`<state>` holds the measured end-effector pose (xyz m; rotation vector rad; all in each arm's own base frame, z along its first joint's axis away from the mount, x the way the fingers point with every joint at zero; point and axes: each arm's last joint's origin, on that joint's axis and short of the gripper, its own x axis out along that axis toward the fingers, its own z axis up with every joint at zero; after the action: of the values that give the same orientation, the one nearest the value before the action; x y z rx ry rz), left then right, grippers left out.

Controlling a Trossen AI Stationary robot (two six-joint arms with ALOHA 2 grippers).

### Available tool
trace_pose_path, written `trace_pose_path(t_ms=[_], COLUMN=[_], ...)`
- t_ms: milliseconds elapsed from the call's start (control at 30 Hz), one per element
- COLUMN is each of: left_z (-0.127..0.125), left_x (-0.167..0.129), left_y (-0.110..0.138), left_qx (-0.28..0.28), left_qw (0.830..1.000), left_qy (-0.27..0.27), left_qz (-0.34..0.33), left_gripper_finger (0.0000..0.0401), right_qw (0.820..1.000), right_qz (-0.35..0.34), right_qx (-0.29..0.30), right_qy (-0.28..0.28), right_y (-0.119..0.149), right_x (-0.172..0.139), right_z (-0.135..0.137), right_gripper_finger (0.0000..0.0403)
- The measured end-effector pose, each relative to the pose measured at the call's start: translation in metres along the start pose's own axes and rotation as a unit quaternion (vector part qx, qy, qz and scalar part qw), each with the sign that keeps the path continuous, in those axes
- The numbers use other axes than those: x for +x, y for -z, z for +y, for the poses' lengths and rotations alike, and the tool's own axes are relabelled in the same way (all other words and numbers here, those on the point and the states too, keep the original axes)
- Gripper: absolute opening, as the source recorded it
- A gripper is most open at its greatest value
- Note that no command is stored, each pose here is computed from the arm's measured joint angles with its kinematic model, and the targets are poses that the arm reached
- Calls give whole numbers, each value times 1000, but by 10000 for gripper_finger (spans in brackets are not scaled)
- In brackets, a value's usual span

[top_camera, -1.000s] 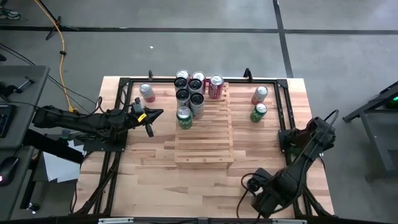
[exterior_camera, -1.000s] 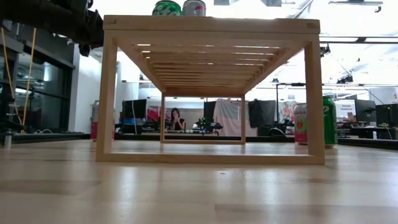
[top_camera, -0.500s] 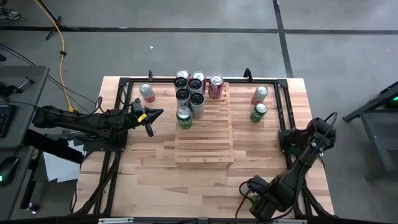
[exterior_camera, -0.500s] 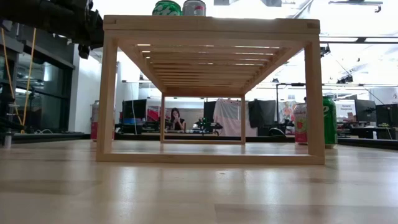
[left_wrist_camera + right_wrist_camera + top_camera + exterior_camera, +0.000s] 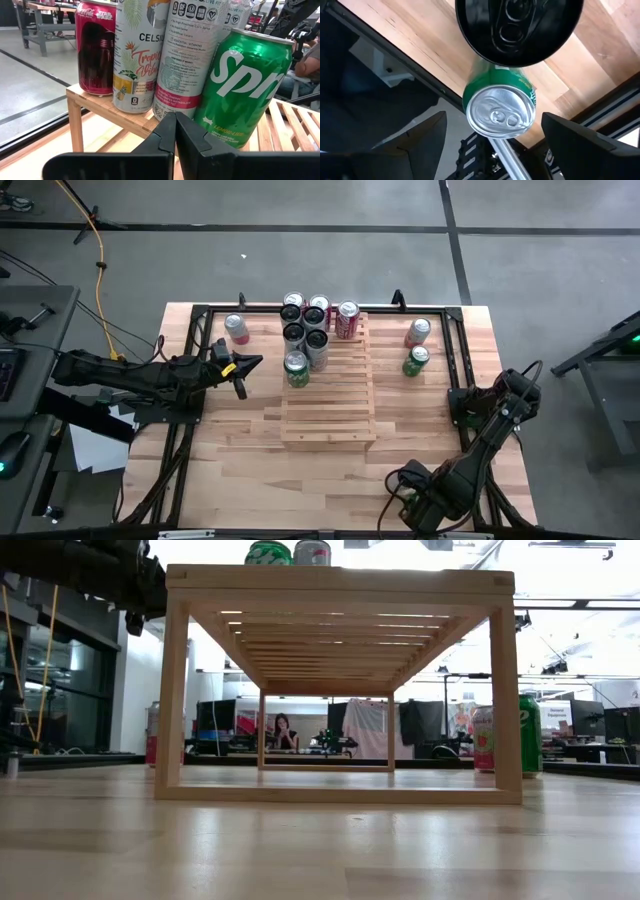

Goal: Place canned beverage on shelf
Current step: Align the bottom green sprite soda can with the other green sprite soda can on the shelf

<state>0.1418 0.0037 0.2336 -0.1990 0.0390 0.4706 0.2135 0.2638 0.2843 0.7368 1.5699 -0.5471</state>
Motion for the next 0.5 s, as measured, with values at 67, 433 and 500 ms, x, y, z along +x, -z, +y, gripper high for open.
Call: trace_pose_path(t_ms=[67, 433, 500], left_z=[0, 0, 0], left_x=[0, 0, 0], left_y=[0, -1, -1], left_qx=[-1, -2, -3], left_qw=[1000, 1000, 1000], left_qy=[0, -6, -11], left_qz=[-2, -4, -8], left_gripper_finger=[1, 19, 21], right_qw=[1000, 998, 998], right_qz=[0, 38, 33], right_qx=[10, 10, 6], right_qy=[-2, 44, 45], right_y=[0, -2, -3], right_x=[0, 28, 29], right_z=[0, 12, 13], right_gripper_finger=[311, 311, 311])
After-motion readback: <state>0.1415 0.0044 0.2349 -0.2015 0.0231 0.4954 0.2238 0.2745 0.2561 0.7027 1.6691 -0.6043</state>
